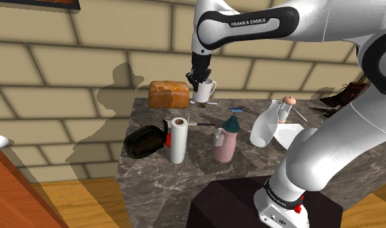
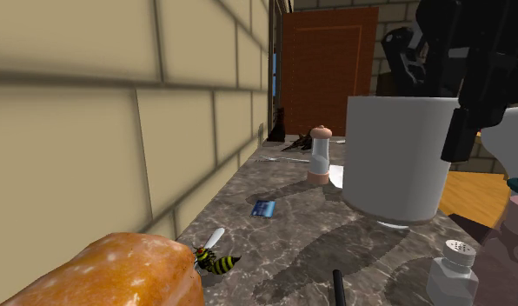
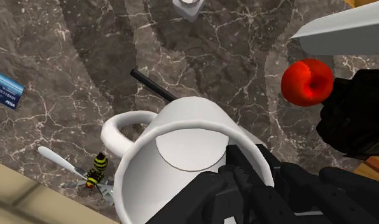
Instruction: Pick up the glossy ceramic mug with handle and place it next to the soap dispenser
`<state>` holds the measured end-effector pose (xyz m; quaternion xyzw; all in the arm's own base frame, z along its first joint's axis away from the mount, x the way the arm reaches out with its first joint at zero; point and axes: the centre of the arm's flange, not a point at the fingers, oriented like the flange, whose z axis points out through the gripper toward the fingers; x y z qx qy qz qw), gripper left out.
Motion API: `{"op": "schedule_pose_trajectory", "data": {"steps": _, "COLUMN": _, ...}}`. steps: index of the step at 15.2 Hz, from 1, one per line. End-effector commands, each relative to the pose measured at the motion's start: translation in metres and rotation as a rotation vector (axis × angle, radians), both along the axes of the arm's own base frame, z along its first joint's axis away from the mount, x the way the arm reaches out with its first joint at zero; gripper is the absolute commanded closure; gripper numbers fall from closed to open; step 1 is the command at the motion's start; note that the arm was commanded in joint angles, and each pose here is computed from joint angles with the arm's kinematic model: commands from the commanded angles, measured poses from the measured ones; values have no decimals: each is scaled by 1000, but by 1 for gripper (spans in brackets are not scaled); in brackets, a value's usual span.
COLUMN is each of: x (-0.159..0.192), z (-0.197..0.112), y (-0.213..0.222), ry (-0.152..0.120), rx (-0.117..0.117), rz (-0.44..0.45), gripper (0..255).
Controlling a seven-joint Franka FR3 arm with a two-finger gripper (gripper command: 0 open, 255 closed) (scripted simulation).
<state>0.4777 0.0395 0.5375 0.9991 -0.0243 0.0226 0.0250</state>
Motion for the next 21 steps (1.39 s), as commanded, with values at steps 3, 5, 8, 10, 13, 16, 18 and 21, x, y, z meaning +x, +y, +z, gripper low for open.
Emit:
{"op": "schedule_pose_trajectory", "data": {"steps": 3, "x": 0, "z": -21, "y": 0, "ry": -1, "rx": 0, "rz": 0, "gripper": 255}}
{"op": "schedule_pose_trajectory", "data": {"steps": 5, "x": 0, "z": -32, "y": 0, "ry": -1, "rx": 0, "rz": 0, "gripper": 255}}
{"op": "schedule_pose_trajectory", "data": {"steps": 8, "x": 0, "z": -47, "y": 0, "ry": -1, "rx": 0, "rz": 0, "gripper": 255}}
{"op": "schedule_pose_trajectory", "data": {"steps": 10, "x": 0, "z": -58, "y": 0, "ry": -1, "rx": 0, "rz": 0, "gripper": 255}}
{"op": "schedule_pose_trajectory", "data": {"steps": 13, "x": 0, "z": -74, "y": 0, "ry": -1, "rx": 0, "rz": 0, "gripper": 255}}
{"op": "schedule_pose_trajectory", "data": {"steps": 16, "x": 0, "z": -90, "y": 0, "ry": -1, "rx": 0, "rz": 0, "gripper": 255}}
{"op": "schedule_pose_trajectory", "data": {"steps": 18, "x": 0, "z": -100, "y": 0, "ry": -1, "rx": 0, "rz": 0, "gripper": 255}}
{"op": "schedule_pose_trajectory", "data": {"steps": 21, "x": 0, "z": -116, "y": 0, "ry": -1, "rx": 0, "rz": 0, "gripper": 255}}
